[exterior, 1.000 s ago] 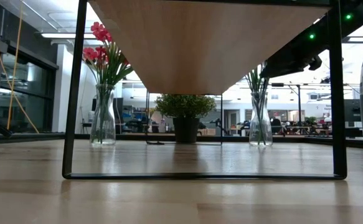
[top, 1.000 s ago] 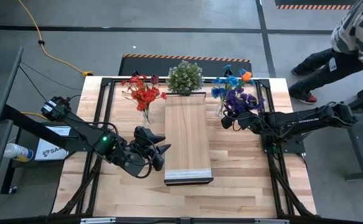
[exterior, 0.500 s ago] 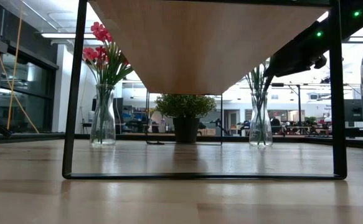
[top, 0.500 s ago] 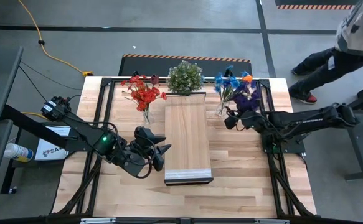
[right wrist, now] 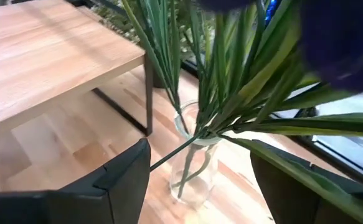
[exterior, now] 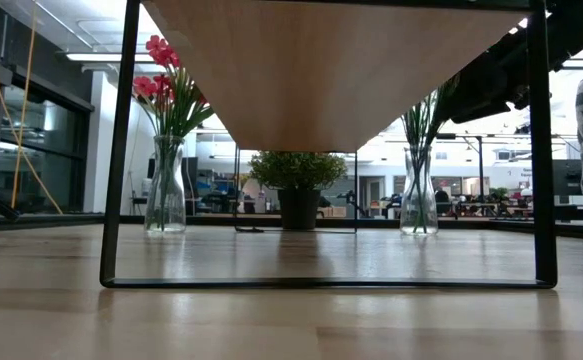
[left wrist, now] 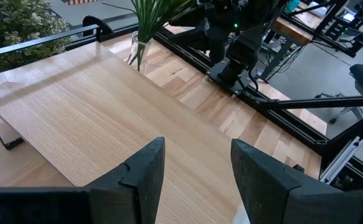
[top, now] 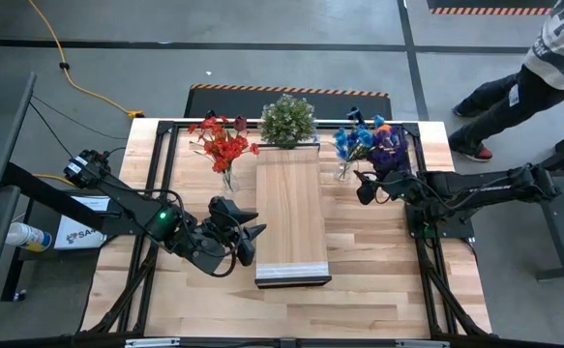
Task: Pick and place flowers into a vace then onto a shelf
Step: Put the violet flowers into the right transparent vase
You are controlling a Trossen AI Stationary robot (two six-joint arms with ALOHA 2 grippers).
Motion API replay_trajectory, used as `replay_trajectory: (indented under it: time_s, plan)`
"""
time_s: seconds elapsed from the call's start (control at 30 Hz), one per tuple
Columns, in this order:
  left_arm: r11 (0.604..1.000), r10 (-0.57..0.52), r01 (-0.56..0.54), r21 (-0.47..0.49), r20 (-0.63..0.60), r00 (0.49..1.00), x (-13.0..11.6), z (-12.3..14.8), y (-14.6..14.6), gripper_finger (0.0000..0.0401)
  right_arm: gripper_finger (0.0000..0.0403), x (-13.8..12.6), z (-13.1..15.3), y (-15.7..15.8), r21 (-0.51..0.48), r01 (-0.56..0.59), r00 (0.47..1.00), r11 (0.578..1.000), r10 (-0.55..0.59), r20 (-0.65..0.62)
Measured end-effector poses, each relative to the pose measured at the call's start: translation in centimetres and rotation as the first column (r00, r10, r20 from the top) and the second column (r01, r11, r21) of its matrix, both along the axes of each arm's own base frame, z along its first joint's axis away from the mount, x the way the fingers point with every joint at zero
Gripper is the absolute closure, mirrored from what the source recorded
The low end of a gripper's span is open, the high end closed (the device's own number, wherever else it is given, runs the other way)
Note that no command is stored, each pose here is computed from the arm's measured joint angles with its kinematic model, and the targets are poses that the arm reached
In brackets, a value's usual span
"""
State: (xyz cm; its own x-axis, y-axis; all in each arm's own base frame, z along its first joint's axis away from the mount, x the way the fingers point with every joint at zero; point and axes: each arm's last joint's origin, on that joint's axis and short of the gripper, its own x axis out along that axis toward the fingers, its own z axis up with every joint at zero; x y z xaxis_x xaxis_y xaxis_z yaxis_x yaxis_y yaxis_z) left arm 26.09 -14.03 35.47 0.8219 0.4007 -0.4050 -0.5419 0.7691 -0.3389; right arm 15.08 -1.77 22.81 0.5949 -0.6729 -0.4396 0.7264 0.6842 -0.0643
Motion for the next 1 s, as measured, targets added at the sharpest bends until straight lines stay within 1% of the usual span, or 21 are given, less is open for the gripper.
replay_trajectory:
  time_s: [0.17, 0.33, 0.43, 0.7, 0.87, 1.0]
  plan:
    - [1.0, 0.0, 0.0, 0.0, 0.001, 1.0, 0.0, 0.01, 0.0, 0.0186, 0.0138, 0.03, -0.02, 0.05, 0.014, -0.019, 1.0, 1.0, 0.019, 0.0]
    - [1.0, 0.001, -0.001, 0.001, 0.001, 1.0, 0.0, 0.01, 0.0, 0.0186, 0.0138, 0.14, 0.25, -0.02, -0.005, 0.007, 0.999, 1.0, -0.007, 0.033]
    - [1.0, 0.002, -0.002, 0.001, 0.002, 1.0, 0.0, 0.01, 0.01, 0.0186, 0.0137, 0.23, 0.37, -0.02, -0.011, 0.001, 0.999, 1.0, 0.0, 0.041]
    - [1.0, 0.002, -0.002, 0.001, 0.002, 1.0, 0.0, 0.01, 0.0, 0.0186, 0.0136, 0.17, 0.18, 0.04, 0.001, -0.022, 1.0, 1.0, 0.022, 0.017]
    - [1.0, 0.001, -0.001, 0.005, 0.0, 1.0, 0.0, 0.02, 0.0, 0.0186, 0.0136, 0.06, 0.22, -0.11, -0.026, 0.025, 1.0, 0.999, -0.025, 0.018]
    - [1.0, -0.005, 0.005, 0.016, -0.005, 1.0, 0.0, 0.01, 0.0, 0.0186, 0.0136, 0.03, 0.21, -0.48, -0.018, 0.043, 0.999, 0.999, -0.042, 0.019]
